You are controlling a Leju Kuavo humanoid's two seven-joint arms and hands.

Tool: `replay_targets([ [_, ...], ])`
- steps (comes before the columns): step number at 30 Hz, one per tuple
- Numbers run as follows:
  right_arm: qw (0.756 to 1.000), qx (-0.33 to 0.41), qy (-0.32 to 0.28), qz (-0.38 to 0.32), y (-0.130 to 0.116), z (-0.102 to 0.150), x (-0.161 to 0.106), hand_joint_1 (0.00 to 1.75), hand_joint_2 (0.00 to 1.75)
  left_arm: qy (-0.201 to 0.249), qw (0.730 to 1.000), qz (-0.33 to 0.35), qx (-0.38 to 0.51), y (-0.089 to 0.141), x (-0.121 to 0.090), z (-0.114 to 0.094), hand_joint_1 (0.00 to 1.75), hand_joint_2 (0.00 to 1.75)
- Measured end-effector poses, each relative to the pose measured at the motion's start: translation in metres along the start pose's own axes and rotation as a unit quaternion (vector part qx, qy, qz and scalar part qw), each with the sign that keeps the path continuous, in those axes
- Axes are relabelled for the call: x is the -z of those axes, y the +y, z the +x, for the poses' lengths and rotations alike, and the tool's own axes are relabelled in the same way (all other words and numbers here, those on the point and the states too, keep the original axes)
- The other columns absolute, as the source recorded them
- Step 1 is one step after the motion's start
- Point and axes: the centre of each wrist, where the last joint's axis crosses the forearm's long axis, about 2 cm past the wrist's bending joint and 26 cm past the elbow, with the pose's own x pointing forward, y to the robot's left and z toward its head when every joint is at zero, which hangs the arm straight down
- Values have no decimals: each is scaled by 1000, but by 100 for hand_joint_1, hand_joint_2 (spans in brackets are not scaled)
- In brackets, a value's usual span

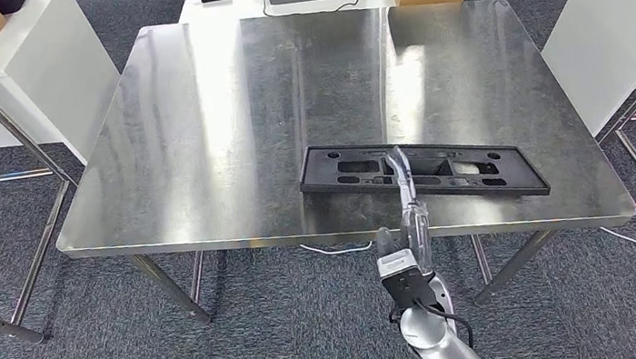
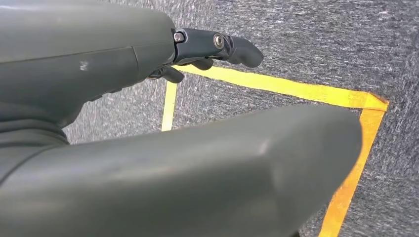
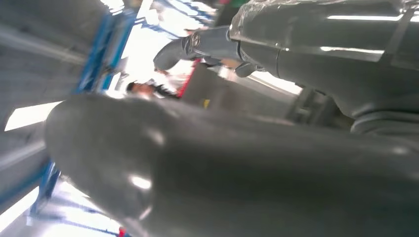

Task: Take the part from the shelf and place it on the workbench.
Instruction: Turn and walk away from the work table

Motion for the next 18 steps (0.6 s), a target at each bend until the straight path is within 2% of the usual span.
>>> replay_targets([
  [5, 996, 46, 58, -50, 1, 4, -24, 0, 0, 25, 1000, 11, -2, -1, 0, 0, 0, 0],
  [12, 989, 28, 109, -94, -16, 10, -67, 0, 0, 50, 999, 12, -4, -3, 0, 1, 0, 0],
  [18, 988, 3, 111, -109, -28, 16, -79, 0, 0, 54, 998, 14, -14, -3, 0, 1, 0, 0],
])
